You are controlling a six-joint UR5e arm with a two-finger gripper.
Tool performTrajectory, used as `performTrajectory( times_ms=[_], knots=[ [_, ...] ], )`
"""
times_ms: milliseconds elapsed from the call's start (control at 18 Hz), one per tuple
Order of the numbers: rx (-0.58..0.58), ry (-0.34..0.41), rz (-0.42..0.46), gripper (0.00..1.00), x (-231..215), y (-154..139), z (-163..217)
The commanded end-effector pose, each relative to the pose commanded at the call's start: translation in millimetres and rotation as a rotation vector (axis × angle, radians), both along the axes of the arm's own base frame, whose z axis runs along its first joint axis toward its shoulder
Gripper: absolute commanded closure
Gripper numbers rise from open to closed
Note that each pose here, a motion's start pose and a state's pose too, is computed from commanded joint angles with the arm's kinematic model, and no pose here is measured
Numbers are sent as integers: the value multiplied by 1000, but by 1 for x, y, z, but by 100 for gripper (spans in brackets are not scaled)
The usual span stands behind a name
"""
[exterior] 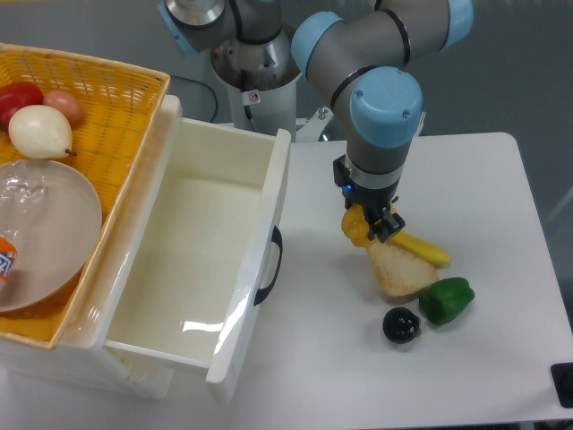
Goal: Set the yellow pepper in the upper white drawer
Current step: 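Close the gripper on the yellow bell pepper beside the bread slice, then lift the yellow pepper and carry it over the open white drawer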
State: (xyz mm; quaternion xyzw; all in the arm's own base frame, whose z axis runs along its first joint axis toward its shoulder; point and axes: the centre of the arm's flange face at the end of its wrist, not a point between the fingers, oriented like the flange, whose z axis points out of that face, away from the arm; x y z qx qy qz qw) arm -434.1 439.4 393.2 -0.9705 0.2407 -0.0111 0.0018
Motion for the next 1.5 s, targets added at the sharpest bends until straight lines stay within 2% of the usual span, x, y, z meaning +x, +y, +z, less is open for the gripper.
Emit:
performTrajectory(
  times_ms=[556, 833, 1056, 1278, 1389, 1500],
  knots=[
    [64, -18, 68, 93, -9, 1, 13],
    [143, -68, 175, 93, -2, 9, 22],
    [234, -108, 266, 93, 17, 7, 54],
    [251, -162, 334, 93, 27, 12, 60],
    [304, -198, 384, 93, 32, 10, 75],
    [341, -200, 402, 93, 37, 2, 93]
  ],
)
